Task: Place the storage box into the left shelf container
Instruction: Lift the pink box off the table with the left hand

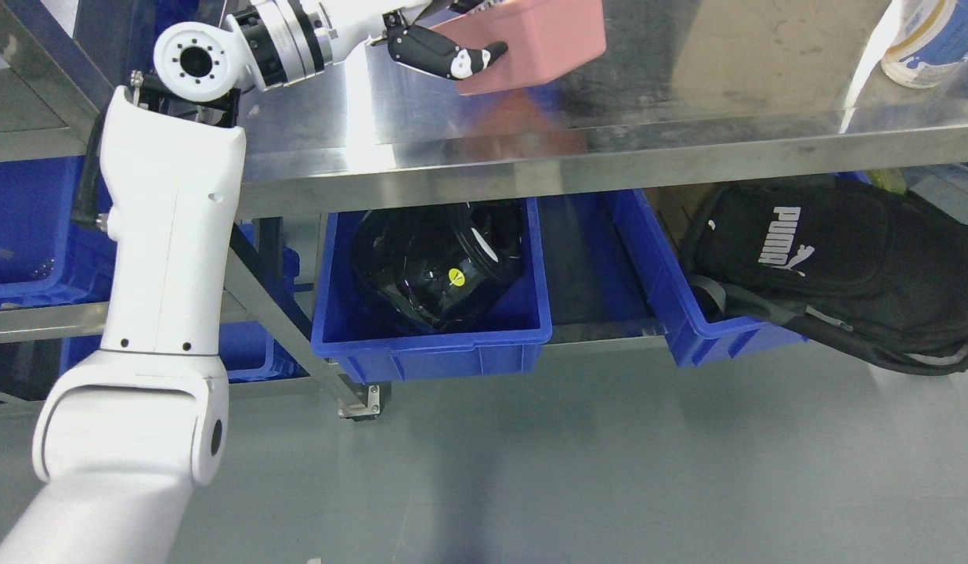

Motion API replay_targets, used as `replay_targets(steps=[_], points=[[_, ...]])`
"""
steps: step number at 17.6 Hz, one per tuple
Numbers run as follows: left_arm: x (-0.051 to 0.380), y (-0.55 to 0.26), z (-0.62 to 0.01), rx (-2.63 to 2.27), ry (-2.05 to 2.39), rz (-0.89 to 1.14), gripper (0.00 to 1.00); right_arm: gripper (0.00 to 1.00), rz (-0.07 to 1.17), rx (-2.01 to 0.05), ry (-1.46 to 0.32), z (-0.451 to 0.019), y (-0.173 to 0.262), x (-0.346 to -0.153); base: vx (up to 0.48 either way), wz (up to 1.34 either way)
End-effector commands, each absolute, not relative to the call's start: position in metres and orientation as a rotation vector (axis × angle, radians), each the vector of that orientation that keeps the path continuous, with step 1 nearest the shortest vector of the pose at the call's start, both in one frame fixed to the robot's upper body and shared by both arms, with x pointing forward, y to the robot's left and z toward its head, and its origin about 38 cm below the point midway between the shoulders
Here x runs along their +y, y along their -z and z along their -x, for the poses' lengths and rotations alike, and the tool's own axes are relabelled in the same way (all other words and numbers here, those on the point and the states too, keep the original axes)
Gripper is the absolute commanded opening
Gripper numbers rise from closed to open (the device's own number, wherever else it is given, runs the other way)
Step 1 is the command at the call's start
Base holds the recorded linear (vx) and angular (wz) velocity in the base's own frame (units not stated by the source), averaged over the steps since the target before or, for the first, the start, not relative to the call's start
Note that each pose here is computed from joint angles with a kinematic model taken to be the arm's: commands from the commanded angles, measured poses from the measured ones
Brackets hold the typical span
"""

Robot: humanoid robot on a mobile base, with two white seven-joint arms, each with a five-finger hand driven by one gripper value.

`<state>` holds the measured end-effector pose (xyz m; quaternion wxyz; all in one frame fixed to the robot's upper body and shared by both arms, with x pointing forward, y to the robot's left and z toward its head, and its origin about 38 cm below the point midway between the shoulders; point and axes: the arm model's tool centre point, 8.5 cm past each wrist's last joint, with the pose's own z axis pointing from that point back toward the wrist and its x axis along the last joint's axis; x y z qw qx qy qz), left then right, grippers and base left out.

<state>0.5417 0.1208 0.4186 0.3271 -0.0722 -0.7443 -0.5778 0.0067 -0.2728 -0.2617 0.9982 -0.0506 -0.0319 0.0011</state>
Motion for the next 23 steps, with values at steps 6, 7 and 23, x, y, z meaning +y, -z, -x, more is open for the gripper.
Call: replay_targets(steps=[6, 7, 23], points=[[0.212, -0.461, -0.489, -2.600, 0.664, 0.270, 0.06, 1.00, 0.119, -0.088, 0.001, -0.017, 0.261, -0.284, 0.000, 0.00], [0.215, -0.459, -0.485, -2.629, 0.554, 0.271, 0.07, 1.00, 0.117, -0.088, 0.001, -0.017, 0.261, -0.284, 0.000, 0.00], [0.107, -0.316, -0.407, -2.508, 0.373, 0.506, 0.01, 1.00, 0.119, -0.088, 0.001, -0.017, 0.261, -0.284, -0.002, 0.01]])
